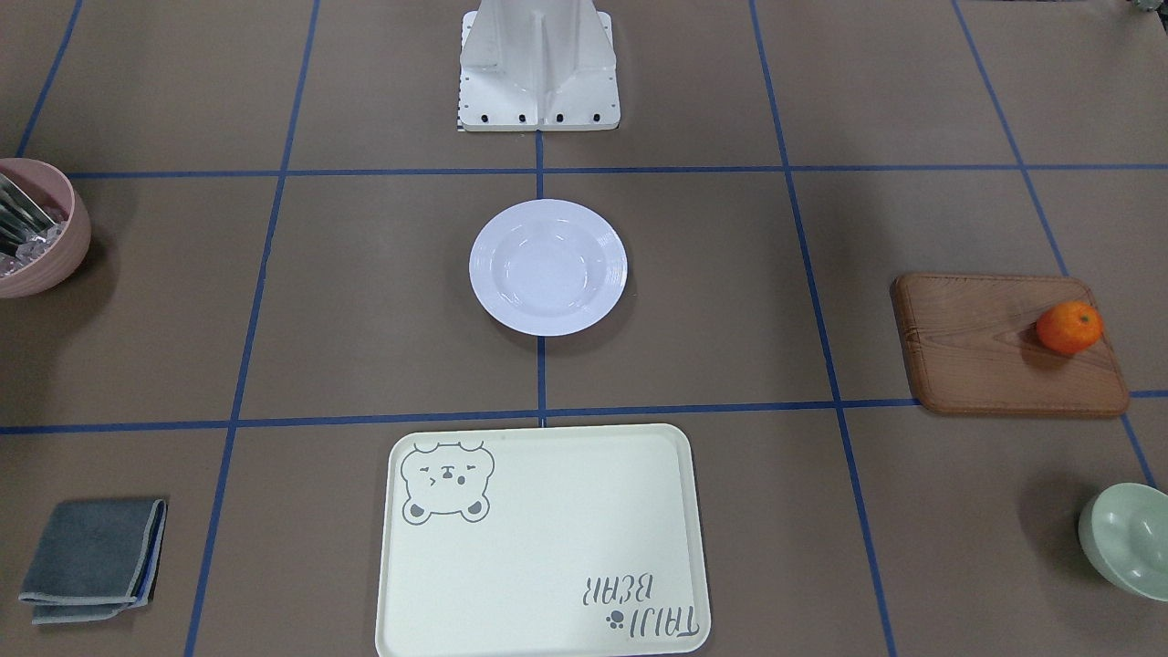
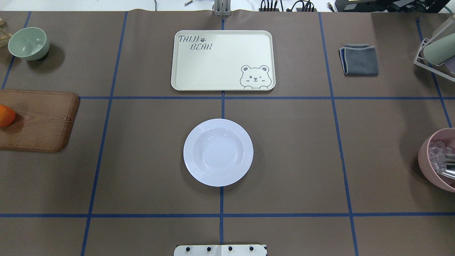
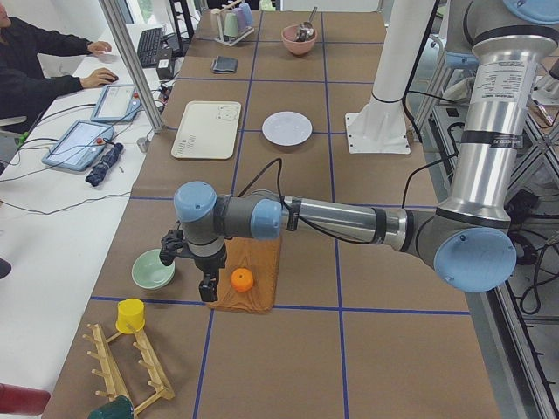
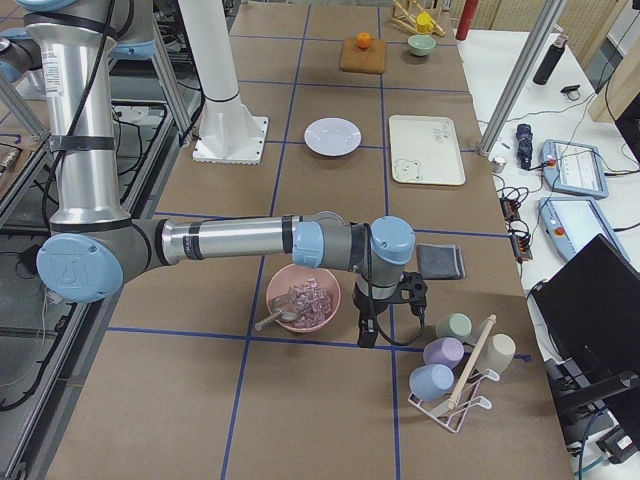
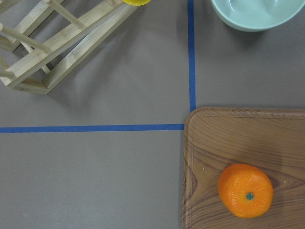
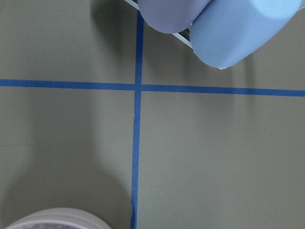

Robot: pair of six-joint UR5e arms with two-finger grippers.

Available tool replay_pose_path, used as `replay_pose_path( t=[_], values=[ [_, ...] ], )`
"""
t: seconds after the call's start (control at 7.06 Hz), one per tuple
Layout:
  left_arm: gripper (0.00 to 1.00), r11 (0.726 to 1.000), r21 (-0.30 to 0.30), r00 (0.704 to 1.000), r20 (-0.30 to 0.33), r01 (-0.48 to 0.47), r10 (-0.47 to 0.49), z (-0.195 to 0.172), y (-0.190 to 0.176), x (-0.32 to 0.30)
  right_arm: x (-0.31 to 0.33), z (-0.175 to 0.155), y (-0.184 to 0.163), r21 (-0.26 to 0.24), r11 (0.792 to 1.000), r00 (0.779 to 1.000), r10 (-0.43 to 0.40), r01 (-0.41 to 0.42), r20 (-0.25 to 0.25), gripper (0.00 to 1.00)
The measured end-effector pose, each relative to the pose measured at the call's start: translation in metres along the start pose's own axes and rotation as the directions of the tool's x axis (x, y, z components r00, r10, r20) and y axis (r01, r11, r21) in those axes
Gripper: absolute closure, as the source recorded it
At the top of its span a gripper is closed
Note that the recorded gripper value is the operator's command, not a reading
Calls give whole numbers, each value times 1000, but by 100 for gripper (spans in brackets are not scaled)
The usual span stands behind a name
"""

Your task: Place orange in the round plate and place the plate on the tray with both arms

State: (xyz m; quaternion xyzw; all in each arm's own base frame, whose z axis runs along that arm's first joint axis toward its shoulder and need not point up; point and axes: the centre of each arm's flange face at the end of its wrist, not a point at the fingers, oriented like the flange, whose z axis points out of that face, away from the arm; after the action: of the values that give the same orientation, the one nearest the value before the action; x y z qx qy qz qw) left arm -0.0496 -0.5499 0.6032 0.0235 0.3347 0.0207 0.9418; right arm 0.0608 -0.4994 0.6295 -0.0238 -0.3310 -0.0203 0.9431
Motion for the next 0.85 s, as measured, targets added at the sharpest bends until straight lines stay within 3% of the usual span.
replay_pose_path(
  t=[0.43,0.85],
  values=[
    [2,997,34,997,-10,-71,71,4,-10,23,-1,-1,0,6,1000,1000,-6,6,-2,0],
    [2,998,45,998,-37,52,-50,64,-16,62,2,3,2,3,1000,1000,-1,1,5,0]
  ],
)
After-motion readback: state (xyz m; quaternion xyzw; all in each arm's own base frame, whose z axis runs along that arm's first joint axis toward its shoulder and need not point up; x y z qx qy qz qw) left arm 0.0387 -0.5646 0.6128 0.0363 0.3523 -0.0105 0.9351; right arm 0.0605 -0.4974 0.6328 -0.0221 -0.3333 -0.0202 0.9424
